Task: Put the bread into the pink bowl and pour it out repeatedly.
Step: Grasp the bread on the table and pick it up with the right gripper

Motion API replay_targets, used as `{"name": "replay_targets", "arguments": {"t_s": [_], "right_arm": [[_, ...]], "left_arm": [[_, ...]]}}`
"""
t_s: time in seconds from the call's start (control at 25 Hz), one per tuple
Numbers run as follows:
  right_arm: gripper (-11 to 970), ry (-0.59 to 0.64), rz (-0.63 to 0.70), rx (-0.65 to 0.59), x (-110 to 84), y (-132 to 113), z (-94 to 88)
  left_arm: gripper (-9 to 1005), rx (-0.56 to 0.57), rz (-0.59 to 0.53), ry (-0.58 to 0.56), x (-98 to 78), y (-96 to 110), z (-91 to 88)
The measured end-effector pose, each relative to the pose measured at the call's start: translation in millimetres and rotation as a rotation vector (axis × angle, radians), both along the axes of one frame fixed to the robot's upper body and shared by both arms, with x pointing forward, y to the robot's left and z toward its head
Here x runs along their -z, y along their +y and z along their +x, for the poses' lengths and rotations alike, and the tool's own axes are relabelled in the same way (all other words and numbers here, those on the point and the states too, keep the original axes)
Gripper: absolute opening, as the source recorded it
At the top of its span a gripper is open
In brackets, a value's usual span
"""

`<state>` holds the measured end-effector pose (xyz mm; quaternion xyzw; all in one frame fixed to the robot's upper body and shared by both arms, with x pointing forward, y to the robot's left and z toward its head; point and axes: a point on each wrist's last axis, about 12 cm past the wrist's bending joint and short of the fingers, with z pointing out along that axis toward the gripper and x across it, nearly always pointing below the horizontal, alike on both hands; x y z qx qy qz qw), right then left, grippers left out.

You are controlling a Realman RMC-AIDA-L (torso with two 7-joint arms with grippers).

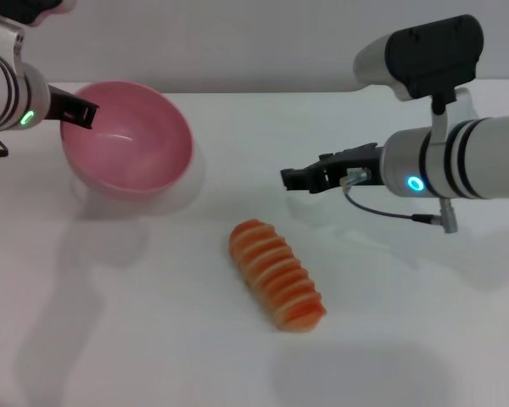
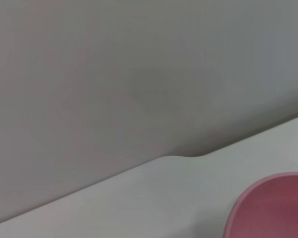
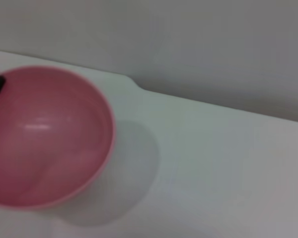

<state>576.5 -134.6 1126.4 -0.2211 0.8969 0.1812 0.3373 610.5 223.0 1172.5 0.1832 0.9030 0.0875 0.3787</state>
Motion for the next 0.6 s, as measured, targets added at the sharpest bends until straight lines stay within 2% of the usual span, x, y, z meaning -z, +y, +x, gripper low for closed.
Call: {"name": "replay_targets", "arguments": {"t_s": [0.16,0.36,0.6], "right_arm": [[700,0.031,0.047,-0.005,6.5,7.5,-2.0],[807,0.038,0.061,-0.024,14.3,17.2,-4.3],[806,0.059,0.086,-0.018,27.7,25.0,-3.1]], "left_arm": [[42,-0.002,0.011,-0.01,0.1,0.5,2.8],[42,0.001,0.015,-0.008,1.7,-0.7,5.2],[43,0.008,0.017,-0.013,1.4,-2.4,5.8]]}}
